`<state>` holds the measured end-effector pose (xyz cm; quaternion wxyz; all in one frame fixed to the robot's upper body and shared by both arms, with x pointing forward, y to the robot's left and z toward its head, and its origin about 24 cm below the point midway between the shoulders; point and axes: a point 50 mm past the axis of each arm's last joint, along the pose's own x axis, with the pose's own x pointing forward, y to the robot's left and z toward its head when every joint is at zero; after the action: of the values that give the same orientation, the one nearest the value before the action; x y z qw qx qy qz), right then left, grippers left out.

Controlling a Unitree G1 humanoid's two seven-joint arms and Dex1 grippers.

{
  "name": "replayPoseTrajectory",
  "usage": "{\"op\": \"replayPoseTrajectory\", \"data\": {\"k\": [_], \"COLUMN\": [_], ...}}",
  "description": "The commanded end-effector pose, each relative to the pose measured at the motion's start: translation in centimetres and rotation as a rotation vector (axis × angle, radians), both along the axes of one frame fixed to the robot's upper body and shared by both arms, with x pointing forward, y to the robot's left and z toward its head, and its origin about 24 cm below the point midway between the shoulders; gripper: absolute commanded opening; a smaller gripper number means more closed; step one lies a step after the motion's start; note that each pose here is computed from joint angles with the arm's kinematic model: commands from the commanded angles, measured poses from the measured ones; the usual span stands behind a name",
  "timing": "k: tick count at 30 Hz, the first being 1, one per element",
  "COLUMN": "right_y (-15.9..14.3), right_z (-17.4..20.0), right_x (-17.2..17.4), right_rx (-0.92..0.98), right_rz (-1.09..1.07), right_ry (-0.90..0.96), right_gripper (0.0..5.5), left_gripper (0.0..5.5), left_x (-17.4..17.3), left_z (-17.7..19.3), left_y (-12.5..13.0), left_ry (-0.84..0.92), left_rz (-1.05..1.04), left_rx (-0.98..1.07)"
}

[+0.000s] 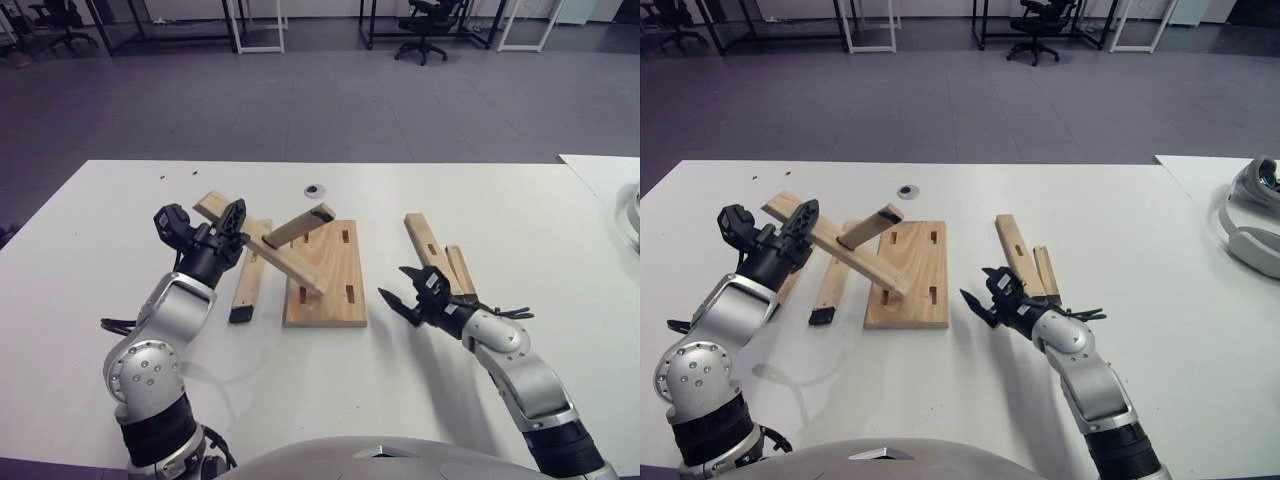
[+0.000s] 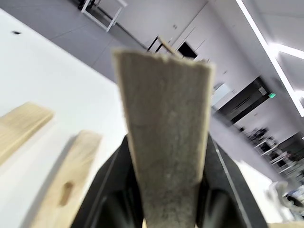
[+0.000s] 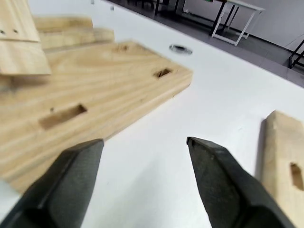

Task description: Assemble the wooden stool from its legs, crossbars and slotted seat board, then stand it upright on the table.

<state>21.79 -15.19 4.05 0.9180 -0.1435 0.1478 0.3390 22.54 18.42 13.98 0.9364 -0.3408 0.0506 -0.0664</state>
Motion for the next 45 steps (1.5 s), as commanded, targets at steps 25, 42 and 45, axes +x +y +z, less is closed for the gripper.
{"op": "replayPoseTrajectory", "data": {"k": [25,42,45], "right_y": [1.5,0.3,0.2], "right_z": [0.8,0.3,0.3], "right_x": [2.2,2.5,2.8], "right_rx": [0.16,0.201,0.202], "right_rz": [0.064,-0.032,-0.052], "right_ry": [0.04,0.02,0.005], "right_gripper": [3.27,3.27,3.27], "left_gripper": [1.02,1.02,1.02], "left_x": [-2.0,0.1,0.6], "left_z": [-2.5,2.1,3.0], "left_y": [-3.6,2.6,2.9], "left_ry": [-0.006,-0.01,-0.031], "left_rz": [-0.188,-0.079,-0.075], "left_rx": [0.564,0.324,0.31]}}
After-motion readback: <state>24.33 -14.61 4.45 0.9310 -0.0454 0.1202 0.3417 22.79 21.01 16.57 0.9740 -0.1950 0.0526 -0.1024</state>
